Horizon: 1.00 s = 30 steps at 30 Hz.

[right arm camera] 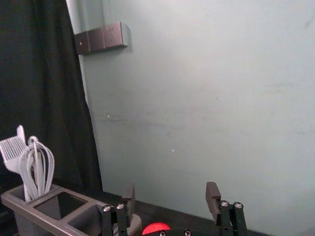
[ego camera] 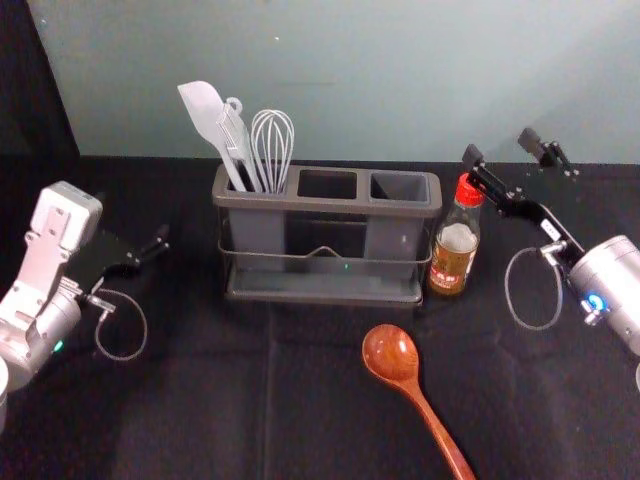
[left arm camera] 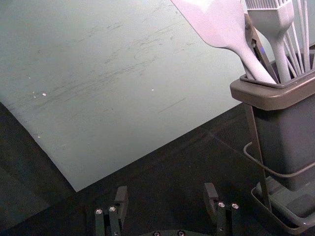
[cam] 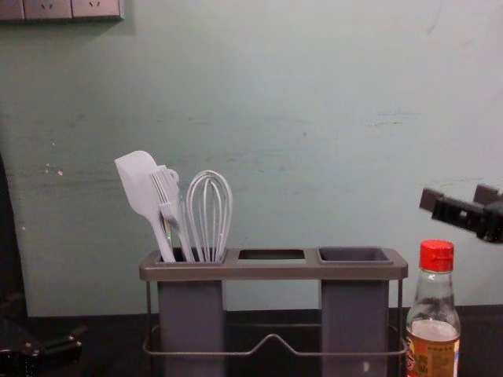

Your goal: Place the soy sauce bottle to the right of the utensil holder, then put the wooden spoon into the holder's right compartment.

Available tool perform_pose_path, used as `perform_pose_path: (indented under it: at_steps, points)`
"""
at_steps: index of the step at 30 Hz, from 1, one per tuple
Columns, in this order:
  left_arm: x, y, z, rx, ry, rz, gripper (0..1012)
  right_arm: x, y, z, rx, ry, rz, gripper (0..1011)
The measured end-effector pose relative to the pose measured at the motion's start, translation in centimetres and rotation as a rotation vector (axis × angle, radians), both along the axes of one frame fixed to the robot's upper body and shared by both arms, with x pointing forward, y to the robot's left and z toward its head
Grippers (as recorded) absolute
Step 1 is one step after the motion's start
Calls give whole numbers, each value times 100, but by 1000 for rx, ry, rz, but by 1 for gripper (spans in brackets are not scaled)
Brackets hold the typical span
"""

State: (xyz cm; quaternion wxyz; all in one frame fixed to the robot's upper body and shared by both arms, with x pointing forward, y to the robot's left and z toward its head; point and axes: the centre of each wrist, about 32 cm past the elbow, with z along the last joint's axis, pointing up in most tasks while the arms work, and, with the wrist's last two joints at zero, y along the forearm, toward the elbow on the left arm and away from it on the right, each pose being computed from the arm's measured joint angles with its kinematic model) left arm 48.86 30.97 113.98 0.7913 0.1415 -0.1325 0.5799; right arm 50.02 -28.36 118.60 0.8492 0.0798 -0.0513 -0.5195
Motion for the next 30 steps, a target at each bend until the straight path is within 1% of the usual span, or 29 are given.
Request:
perform_pose_path:
  at_steps: [1,2,4,5,9,13,18,22,27,30]
  points:
    - [0,0,0,0,0,0,1005,-12,-3,20,-5,-6,0,930]
    - [0,0,0,0,0,0,1005,-34,-9,63,-13,-18,3,941]
    - [0,0,0,0,0,0,1005,-60,-12,98,-21,-25,7,1000]
    - [0,0,0,0,0,0,1005,-88,-13,139,-27,-33,12,1002]
    - [0,0,0,0,0,0,1005,-165,-14,215,-45,-43,26,1002]
    - [0,0,0,0,0,0,1005,-248,-6,268,-60,-50,48,1002]
    - [0,0,0,0,0,0,1005,-363,11,293,-74,-57,82,1002]
    - [0,0,0,0,0,0,1005,-441,35,290,-79,-55,106,1002]
    - [0,0,0,0,0,0,1005,-525,71,273,-96,-46,143,1002]
    - [0,0,0,0,0,0,1005,-586,104,251,-116,-32,173,1002]
